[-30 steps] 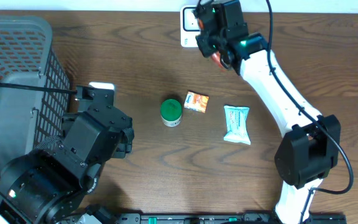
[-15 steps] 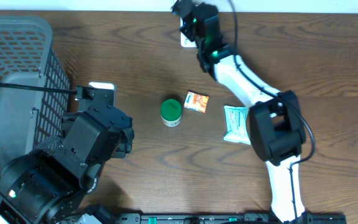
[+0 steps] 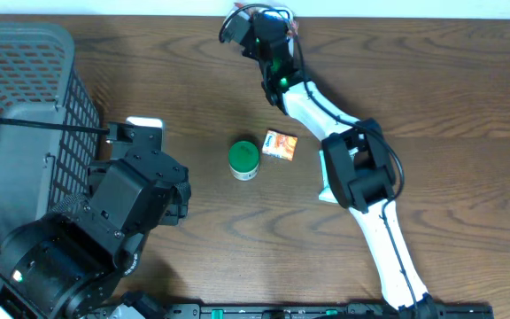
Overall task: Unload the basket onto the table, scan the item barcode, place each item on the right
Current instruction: 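Hold the TOP bar in front of the scanner window, then carry the TOP bar to the right table edge and release it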
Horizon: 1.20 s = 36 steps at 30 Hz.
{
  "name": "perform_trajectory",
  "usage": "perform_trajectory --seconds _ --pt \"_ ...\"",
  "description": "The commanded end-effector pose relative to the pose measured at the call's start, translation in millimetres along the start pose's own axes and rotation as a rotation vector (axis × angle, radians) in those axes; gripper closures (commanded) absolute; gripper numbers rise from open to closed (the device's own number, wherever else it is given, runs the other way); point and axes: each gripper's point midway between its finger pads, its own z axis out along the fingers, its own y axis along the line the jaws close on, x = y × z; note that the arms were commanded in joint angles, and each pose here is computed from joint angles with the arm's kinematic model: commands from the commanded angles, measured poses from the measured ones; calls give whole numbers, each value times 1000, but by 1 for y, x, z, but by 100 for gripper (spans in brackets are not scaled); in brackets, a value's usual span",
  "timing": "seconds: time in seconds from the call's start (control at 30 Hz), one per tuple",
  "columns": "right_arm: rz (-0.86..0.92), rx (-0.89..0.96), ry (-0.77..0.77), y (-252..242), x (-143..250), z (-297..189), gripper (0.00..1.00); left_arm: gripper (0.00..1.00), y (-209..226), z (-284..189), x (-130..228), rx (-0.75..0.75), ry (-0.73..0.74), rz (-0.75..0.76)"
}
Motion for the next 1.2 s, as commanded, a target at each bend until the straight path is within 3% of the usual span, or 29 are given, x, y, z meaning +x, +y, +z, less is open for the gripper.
perform_trajectory --seconds 0.0,0.33,0.57,0.77,1.0,1.17 --pt "-137 -44 -8 18 -5 3 99 25 4 -2 -2 -12 -10 -18" --pt "-101 -182 34 45 0 -6 99 25 4 -2 -2 -12 -10 -17" --pt "44 -231 76 -8 -40 -49 99 25 4 -2 -2 -12 -10 -18" --pt "226 -242 227 -68 -39 -104 99 25 4 -2 -2 -12 -10 -17" --pt "412 -242 530 -106 25 -165 99 25 4 -2 -2 -12 -10 -18" --pt "425 -94 862 -143 115 -206 99 25 4 -2 -2 -12 -10 -17"
